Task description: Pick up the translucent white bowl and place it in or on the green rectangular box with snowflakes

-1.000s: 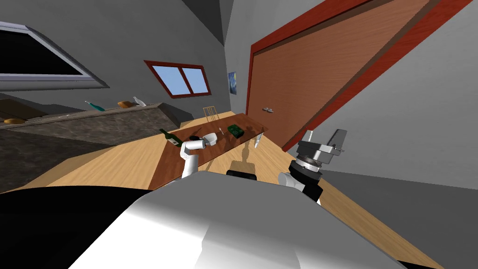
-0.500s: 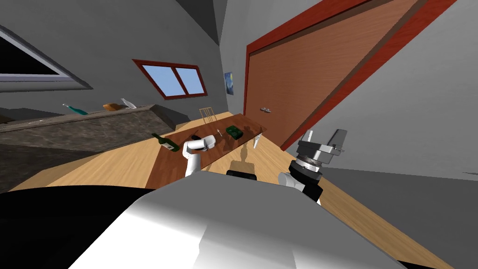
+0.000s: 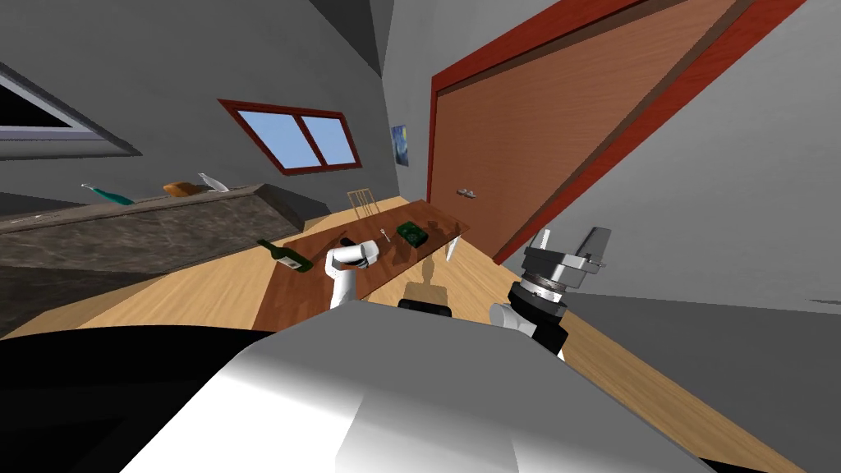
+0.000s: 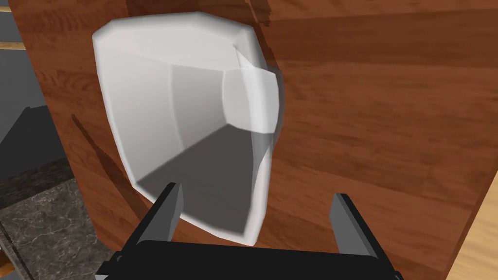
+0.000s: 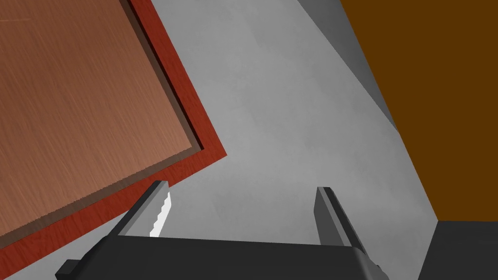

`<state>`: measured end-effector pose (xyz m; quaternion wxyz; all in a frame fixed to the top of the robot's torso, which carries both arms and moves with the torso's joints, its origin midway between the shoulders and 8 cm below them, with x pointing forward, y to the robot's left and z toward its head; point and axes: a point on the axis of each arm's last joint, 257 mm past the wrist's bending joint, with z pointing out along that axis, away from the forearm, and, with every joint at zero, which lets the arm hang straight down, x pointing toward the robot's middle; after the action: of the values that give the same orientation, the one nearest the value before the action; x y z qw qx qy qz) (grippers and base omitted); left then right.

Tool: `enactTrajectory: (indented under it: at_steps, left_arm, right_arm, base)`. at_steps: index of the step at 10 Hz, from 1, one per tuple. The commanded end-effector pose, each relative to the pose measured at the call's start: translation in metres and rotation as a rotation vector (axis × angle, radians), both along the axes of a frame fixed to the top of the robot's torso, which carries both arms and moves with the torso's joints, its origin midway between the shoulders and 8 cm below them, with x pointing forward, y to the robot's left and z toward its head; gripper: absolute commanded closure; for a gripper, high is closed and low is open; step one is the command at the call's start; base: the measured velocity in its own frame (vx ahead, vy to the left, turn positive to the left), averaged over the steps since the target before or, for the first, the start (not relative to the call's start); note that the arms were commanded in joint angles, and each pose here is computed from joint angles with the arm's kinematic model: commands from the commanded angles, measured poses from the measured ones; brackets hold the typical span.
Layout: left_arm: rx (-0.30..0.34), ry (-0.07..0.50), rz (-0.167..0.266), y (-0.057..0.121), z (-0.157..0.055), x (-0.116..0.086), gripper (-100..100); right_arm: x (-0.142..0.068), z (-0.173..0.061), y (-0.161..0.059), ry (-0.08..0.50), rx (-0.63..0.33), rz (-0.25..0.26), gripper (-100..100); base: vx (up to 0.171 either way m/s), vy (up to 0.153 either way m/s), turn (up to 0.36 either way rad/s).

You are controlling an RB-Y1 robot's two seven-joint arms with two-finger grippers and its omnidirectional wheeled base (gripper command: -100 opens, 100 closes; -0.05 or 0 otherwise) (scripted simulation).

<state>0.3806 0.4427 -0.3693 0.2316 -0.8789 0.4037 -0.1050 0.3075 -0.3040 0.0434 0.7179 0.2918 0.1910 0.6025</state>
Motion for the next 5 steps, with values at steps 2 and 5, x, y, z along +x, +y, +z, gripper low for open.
enactTrajectory:
  at_steps: [2, 5]
  left_arm:
    - [-0.015, -0.009, 0.071, 0.035, -0.013, -0.008, -100]
    - [0.0, 0.029, 0.121, 0.073, -0.025, -0.025, -100]
  right_arm:
    - [0.0, 0.0, 0.0, 0.0, 0.0, 0.0, 0]
    - [0.0, 0.0, 0.0, 0.0, 0.0, 0.0, 0]
  base:
    - [-0.1, -0.03, -0.405]
    - [-0.11, -0.023, -0.269]
